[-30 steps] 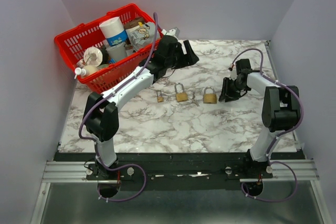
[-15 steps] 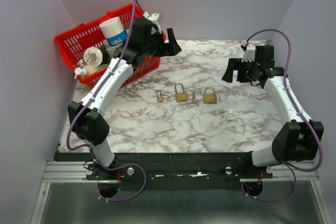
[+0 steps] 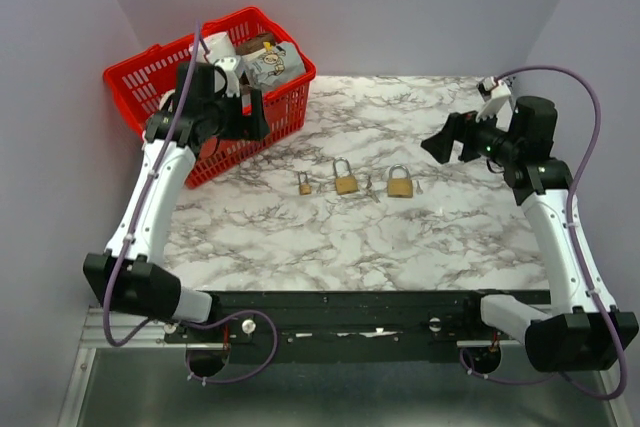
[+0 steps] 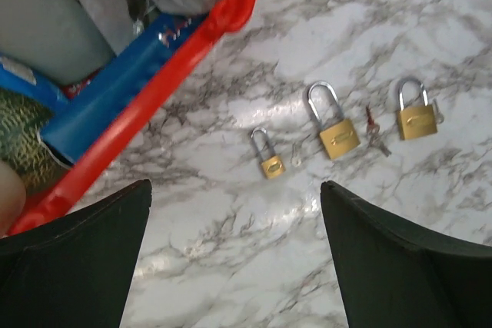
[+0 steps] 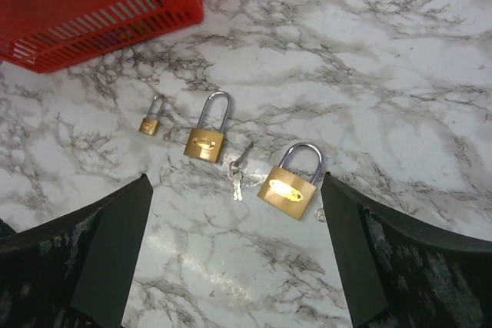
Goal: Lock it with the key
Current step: Reset both arms
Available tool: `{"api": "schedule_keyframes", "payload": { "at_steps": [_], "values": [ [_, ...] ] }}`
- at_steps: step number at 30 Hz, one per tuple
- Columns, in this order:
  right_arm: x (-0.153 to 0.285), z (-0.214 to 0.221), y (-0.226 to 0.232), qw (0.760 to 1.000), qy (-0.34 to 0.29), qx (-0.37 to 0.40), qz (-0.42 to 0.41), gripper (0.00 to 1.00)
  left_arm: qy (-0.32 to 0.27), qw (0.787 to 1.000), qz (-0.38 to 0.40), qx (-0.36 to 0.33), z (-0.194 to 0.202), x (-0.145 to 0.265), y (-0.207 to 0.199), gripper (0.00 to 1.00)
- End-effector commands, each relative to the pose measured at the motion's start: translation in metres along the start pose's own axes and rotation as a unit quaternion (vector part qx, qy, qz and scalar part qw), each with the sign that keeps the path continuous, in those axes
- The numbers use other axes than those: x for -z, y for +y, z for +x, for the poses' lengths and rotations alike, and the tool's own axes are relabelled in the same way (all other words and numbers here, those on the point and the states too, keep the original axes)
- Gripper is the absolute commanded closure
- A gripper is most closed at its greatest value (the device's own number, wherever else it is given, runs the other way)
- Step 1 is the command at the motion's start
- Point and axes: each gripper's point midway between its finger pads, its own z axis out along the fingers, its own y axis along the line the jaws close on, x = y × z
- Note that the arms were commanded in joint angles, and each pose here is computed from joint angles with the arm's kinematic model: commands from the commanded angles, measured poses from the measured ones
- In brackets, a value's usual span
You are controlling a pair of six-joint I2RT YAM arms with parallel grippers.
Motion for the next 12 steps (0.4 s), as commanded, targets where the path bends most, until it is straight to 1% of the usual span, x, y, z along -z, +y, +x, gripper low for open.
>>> {"api": "schedule_keyframes", "payload": {
  "at_steps": [1,2,4,7,12],
  "values": [
    [0.008,0.022,0.015,1.0,0.0,0.001,-0.03,0.0,0.022,0.998,-0.024,-0.045,0.052,0.022,0.012,0.01],
    [0.006,0.032,0.016,0.999,0.009,-0.003,-0.034,0.0,0.02,0.999,-0.023,-0.044,0.057,0.027,0.011,0.01],
    [0.011,0.035,0.021,0.999,0.005,0.004,-0.035,0.0,0.03,0.999,-0.024,-0.037,0.072,0.024,0.013,0.01],
    [0.015,0.043,0.023,0.999,0.009,0.007,-0.036,0.0,0.021,0.999,-0.018,-0.026,0.076,0.026,0.011,0.01],
    [0.022,0.036,0.027,0.999,-0.004,0.009,-0.034,0.0,0.013,0.999,-0.03,-0.018,0.066,0.028,0.011,0.01]
  ]
}}
